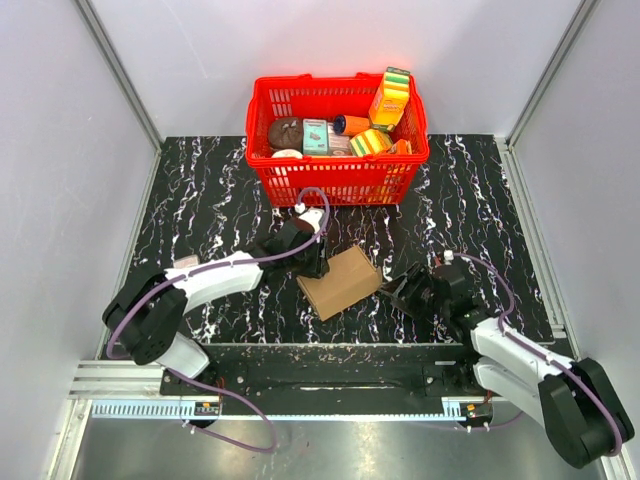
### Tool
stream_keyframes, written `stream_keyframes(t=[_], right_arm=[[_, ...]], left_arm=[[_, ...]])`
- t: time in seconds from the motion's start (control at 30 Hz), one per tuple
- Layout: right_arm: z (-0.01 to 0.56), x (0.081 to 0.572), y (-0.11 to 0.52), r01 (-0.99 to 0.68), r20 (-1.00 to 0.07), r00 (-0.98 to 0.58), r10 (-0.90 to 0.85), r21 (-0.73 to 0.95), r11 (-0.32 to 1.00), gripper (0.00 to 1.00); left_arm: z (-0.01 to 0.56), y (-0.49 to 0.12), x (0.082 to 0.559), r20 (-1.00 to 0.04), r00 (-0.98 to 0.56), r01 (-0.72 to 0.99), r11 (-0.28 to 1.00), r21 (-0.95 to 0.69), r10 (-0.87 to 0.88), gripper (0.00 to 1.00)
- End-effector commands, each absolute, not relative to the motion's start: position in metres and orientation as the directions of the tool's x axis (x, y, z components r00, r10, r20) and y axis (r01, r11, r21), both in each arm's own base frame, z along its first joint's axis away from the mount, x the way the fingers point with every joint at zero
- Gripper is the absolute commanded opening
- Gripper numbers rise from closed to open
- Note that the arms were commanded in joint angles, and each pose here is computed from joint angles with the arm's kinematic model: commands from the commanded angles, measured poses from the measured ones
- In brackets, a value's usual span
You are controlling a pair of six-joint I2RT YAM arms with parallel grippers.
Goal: Fold the paper box
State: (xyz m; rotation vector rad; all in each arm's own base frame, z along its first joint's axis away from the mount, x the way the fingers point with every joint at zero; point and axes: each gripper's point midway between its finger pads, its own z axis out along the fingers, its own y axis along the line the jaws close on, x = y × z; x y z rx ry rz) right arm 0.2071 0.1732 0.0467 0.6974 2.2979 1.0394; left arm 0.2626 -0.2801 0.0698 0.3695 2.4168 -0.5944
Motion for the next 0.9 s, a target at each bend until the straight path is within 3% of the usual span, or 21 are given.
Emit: stream_keyframes(t=[0.0,0.4,0.87], right_arm=[[0.072,0.215,0.192,0.179,-0.194,-0.743,0.640,0.865,0.469,0.72],[0.056,0.208,0.197,0.208,-0.133,-0.763,0.633,0.876,0.435,0.73],[0.052,0.209,0.210,0.188,-0.121,-0.792,0.598,0.884,0.428,0.74]], left_arm=[[0.062,-0.278,0.251,-0.602,-0.795,0.350,0.864,-0.362,0.070,0.39],[0.067,-0.273,0.244,-0.606,-0.794,0.344,0.863,-0.369,0.057,0.39],[0.061,-0.241,0.214,-0.532,-0.843,0.160,0.909,-0.385,-0.076,0.40]])
